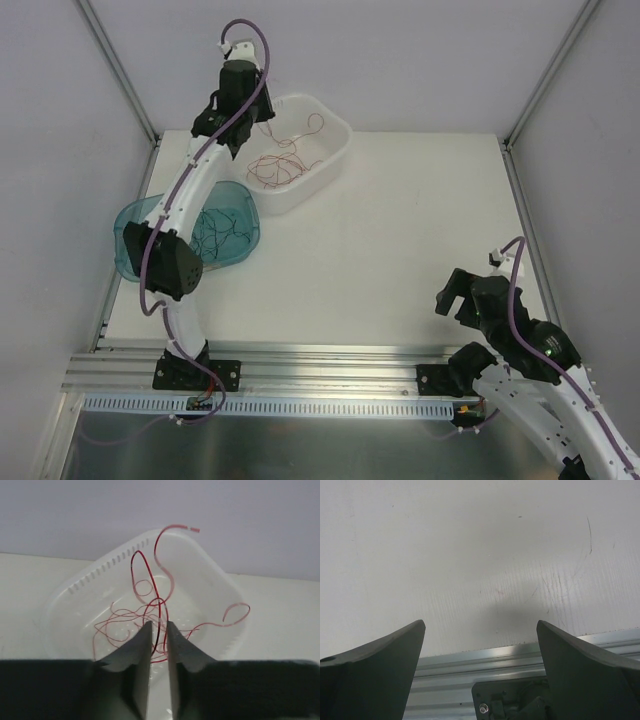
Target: Untangle the cables
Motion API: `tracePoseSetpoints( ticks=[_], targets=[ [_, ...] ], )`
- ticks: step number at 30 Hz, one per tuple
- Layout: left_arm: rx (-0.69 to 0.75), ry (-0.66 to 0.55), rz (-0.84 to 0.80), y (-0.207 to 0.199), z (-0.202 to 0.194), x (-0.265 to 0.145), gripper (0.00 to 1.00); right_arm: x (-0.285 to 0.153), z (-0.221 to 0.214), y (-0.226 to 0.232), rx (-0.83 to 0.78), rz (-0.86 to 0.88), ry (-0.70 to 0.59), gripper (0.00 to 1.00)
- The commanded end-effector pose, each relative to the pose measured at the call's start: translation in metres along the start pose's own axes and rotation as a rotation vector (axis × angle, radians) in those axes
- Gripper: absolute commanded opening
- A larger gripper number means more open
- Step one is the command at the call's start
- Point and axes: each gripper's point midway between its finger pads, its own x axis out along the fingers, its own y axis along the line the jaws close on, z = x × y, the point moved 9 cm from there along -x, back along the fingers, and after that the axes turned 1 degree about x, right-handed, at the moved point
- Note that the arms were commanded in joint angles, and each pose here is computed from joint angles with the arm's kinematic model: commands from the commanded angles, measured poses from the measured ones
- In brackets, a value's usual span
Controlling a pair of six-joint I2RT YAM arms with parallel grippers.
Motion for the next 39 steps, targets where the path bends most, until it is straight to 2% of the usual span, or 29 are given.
tracePoseSetpoints(
  ticks=[1,3,5,6,9,16,20,24,32,33,35,38,39],
  targets=[
    [0.050,0.082,0.062,0.014,-0.033,0.044,0.30,0.002,0.001,0.001,-0.008,-0.010,-0.002,0.99],
    [0.077,0.135,0.060,0.020,-0.051,0.057,0.59,0.002,0.001,0.001,-0.011,-0.006,0.001,1.00],
    [0.080,0.154,0.059,0.021,-0.058,0.055,0.76,0.002,0.002,0.002,-0.013,-0.003,0.002,1.00],
    [0.064,0.166,0.052,0.022,-0.061,0.048,0.89,0.002,0.001,0.002,-0.014,-0.004,0.005,1.00],
    [0.031,0.170,0.019,0.022,-0.057,0.023,0.99,0.002,0.002,0.003,-0.019,0.002,0.006,0.99],
    [-0.041,0.210,-0.075,0.031,-0.067,-0.067,0.99,-0.007,0.012,0.003,-0.043,0.006,-0.018,1.00],
    [-0.096,0.250,-0.095,0.046,-0.092,-0.131,0.99,-0.023,0.027,0.000,-0.066,-0.003,-0.062,1.00],
    [-0.139,0.223,-0.114,0.068,-0.121,-0.209,0.99,-0.041,0.041,-0.006,-0.076,-0.012,-0.123,1.00],
    [-0.163,0.240,-0.108,0.102,-0.178,-0.306,0.99,-0.074,0.055,-0.026,-0.057,-0.010,-0.246,1.00],
    [-0.167,0.207,-0.112,0.106,-0.179,-0.319,0.99,-0.080,0.056,-0.031,-0.049,-0.011,-0.268,1.00],
    [-0.161,0.226,-0.094,0.112,-0.187,-0.335,0.99,-0.086,0.056,-0.037,-0.042,-0.011,-0.289,1.00],
    [-0.172,0.164,-0.087,0.120,-0.187,-0.359,0.99,-0.096,0.055,-0.045,-0.033,0.000,-0.325,1.00],
    [-0.173,0.107,-0.097,0.123,-0.185,-0.371,0.99,-0.100,0.055,-0.048,-0.029,0.026,-0.337,1.00]
  ],
)
